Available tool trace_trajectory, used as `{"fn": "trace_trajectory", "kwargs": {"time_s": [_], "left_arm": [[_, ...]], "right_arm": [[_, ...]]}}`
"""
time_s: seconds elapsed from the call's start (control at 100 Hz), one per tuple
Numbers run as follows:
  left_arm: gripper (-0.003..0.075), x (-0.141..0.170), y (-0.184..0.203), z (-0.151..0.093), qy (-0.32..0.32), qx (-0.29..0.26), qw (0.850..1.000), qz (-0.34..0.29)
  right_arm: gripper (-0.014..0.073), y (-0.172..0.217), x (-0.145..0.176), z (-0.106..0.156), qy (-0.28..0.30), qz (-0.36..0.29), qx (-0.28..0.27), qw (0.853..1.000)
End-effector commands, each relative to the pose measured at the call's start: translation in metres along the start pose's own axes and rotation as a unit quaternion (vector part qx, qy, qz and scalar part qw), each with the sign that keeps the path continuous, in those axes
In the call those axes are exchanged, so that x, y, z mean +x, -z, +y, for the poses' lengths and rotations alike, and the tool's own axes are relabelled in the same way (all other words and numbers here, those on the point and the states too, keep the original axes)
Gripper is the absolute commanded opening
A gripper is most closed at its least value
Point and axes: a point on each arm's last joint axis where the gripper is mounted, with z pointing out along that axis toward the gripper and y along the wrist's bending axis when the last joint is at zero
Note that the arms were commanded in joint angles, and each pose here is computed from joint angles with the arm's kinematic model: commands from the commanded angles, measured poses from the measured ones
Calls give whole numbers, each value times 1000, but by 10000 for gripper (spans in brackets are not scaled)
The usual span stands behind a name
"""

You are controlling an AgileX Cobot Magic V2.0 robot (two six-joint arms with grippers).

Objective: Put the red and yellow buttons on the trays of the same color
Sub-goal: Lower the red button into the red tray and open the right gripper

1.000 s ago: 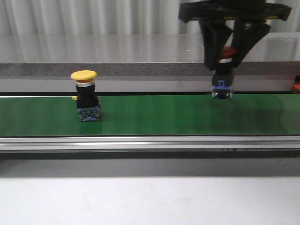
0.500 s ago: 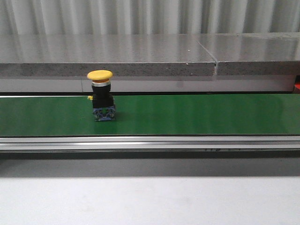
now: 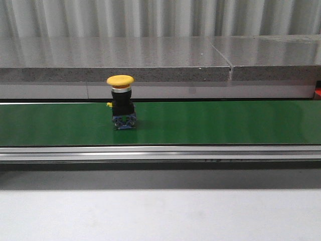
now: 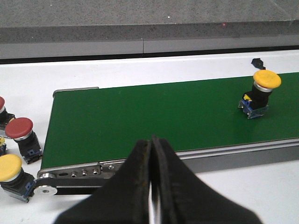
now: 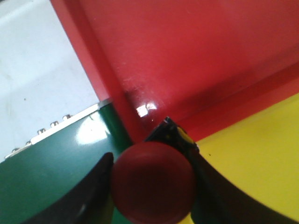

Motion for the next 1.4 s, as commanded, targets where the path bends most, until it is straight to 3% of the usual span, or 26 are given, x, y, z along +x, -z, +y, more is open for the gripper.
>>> {"fn": "trace_trajectory", "kwargs": {"time_s": [0.0,0.31,0.78,0.85,1.04,1.39], "left_arm": [[-21,-13,3,-1,8,7,999,-43],[-21,-13,3,-1,8,7,999,-43],[-21,-13,3,-1,8,7,999,-43],[-21,-13,3,-1,8,7,999,-43],[-21,-13,3,-1,8,7,999,-43],[-21,-13,3,-1,8,7,999,-43]], "right_arm": [[144,11,-14,-1,-7,-57,-17,998],[144,-38,-25,1,-22,-63,-28,997],[152,-64,-31,0,-28,-79,-30,996],[200,-65,-30,0,-28,-77,-30,996],[475,-65,-31,0,-29,-79,-32,996],[490,-28,-30,2,-13,-118,-34,992]]}}
